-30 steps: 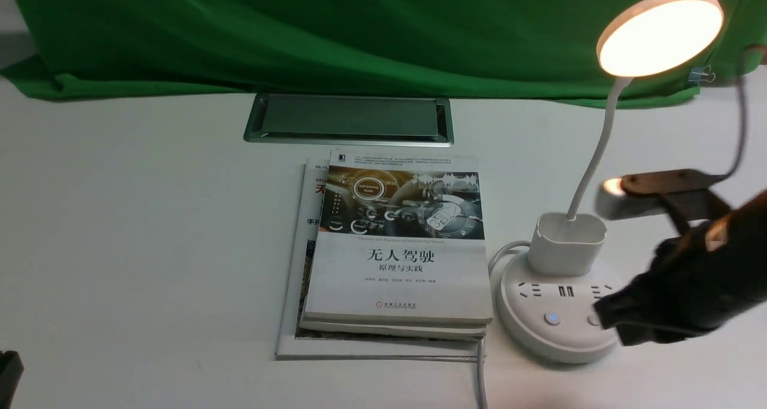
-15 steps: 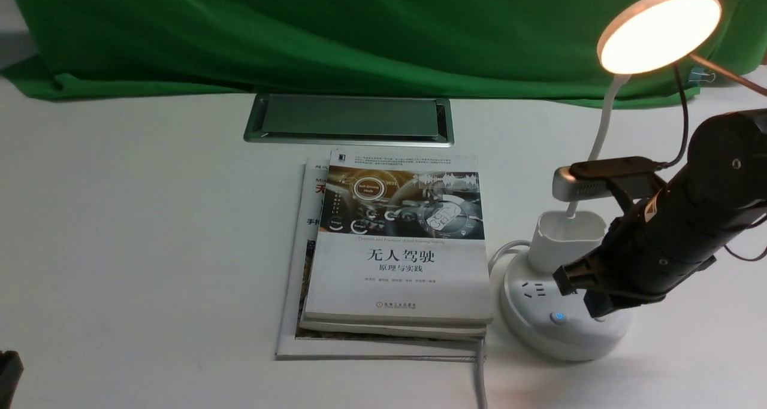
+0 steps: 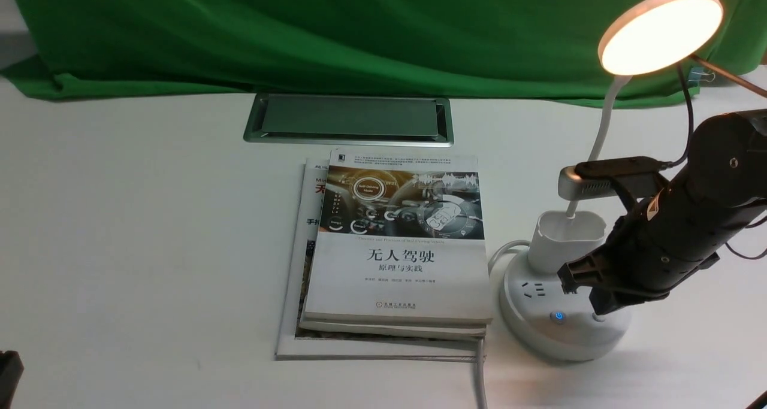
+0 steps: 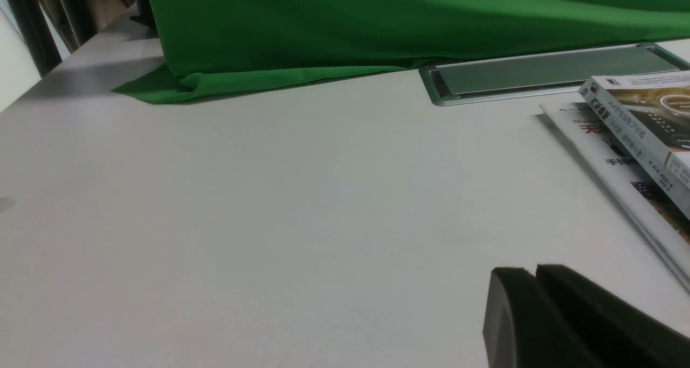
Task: Turn off the desk lamp on the white desktop by hand.
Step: 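Press the power button on the lamp base to turn the lamp off with the right gripper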
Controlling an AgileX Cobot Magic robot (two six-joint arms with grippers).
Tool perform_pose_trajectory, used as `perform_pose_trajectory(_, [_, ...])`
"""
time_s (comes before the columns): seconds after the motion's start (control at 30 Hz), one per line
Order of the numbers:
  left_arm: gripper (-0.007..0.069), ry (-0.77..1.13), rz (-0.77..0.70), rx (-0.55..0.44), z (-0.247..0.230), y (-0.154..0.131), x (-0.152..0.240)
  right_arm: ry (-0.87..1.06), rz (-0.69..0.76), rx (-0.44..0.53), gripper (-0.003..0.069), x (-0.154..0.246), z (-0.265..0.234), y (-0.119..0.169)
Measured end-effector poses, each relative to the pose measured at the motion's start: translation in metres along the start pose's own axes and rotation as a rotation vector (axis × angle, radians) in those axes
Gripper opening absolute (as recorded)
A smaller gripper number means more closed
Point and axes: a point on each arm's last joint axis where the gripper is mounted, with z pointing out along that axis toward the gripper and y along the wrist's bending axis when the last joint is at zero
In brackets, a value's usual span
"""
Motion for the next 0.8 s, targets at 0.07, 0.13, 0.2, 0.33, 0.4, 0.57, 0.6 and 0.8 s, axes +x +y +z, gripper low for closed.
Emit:
perform_pose_trajectory(0.07, [0.002,0.0,-0.001,0.0,0.0,0.0,0.0,-0.002,0.001,0.0,0.0045,0.0,0.001,0.0])
perform_pose_trajectory(0.13, [0.002,0.0,-0.001,0.0,0.0,0.0,0.0,-0.001,0.003,0.001,0.0045,-0.002,0.005,0.0])
perform_pose_trajectory(0.2, [0.002,0.0,-0.001,0.0,0.0,0.0,0.0,-0.005,0.004,0.002,0.0045,-0.002,0.01,-0.001])
perform_pose_trajectory(0.33, [0.002,0.0,-0.001,0.0,0.0,0.0,0.0,0.004,0.007,0.005,0.0045,-0.001,0.021,-0.002])
perform_pose_trajectory(0.4, [0.002,0.0,-0.001,0.0,0.0,0.0,0.0,-0.002,0.013,0.001,0.0045,-0.002,0.024,-0.002])
perform_pose_trajectory(0.57, [0.002,0.0,-0.001,0.0,0.0,0.0,0.0,-0.017,0.013,-0.001,0.0045,-0.001,0.022,-0.002])
perform_pose_trajectory(0.6, [0.002,0.0,-0.001,0.0,0.0,0.0,0.0,-0.026,0.012,-0.001,0.0045,0.0,0.021,-0.002])
perform_pose_trajectory(0.8, [0.002,0.0,-0.001,0.0,0.0,0.0,0.0,-0.113,0.002,-0.001,0.0045,0.001,-0.004,-0.001])
